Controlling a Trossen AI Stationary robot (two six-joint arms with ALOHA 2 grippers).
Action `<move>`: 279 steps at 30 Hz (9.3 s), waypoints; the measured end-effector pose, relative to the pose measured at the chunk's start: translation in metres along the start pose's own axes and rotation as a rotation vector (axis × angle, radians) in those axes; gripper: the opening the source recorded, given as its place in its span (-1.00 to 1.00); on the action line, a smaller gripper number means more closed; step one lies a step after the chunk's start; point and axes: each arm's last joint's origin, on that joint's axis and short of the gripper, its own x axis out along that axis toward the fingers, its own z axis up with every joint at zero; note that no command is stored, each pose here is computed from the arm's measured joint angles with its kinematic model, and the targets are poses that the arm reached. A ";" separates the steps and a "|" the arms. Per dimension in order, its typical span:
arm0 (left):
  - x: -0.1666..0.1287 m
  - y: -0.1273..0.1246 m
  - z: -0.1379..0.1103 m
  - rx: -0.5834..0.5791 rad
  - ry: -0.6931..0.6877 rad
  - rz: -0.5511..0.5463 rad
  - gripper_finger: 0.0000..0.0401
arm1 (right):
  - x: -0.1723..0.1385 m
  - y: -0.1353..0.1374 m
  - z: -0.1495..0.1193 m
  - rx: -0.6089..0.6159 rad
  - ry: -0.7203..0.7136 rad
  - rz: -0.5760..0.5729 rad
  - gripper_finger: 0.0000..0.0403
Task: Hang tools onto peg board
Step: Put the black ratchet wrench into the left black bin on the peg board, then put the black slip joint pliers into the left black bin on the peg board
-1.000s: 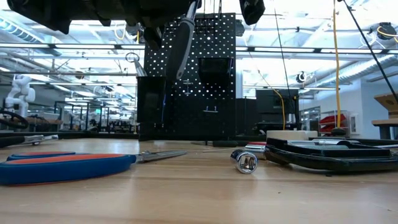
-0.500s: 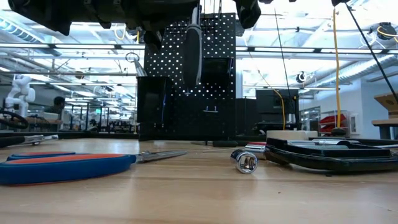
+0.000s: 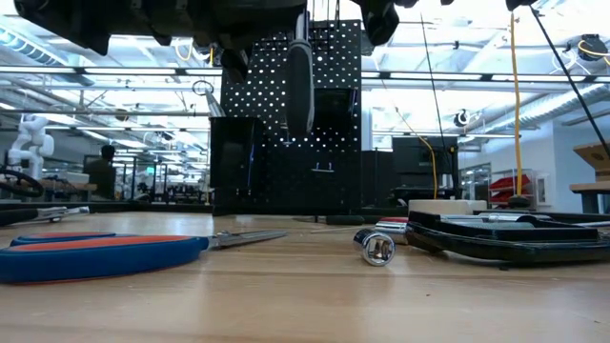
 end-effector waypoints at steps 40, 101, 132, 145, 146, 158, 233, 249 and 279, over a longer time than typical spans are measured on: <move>-0.080 0.036 0.045 0.046 -0.228 1.095 -0.92 | -0.077 0.022 0.034 -0.093 0.121 -0.218 -1.00; -0.095 0.146 0.042 -0.106 -0.561 1.114 -0.92 | -0.077 0.022 0.036 -0.122 0.101 -0.216 -1.00; -0.070 0.161 0.046 -0.032 -0.163 0.946 -0.14 | -0.077 0.022 0.036 -0.122 0.102 -0.212 -1.00; -0.063 0.174 0.068 -0.060 -0.063 0.960 -0.14 | -0.077 0.022 0.035 -0.120 0.111 -0.212 -1.00; -0.064 0.176 0.071 -0.062 -0.067 0.949 -0.14 | -0.077 0.022 0.035 -0.119 0.111 -0.212 -1.00; -0.075 0.198 0.081 -0.080 -0.002 0.929 -0.13 | -0.077 0.022 0.035 -0.120 0.111 -0.212 -1.00; -0.135 0.018 -0.009 -0.918 1.131 1.093 -0.14 | -0.077 0.021 0.030 -0.091 0.157 -0.218 -1.00; -0.129 0.028 -0.050 -0.765 1.195 1.174 -0.14 | -0.077 0.021 0.030 -0.084 0.157 -0.218 -1.00; -0.111 0.025 -0.079 -0.665 1.212 1.221 -0.14 | -0.077 0.021 0.029 -0.084 0.160 -0.218 -1.00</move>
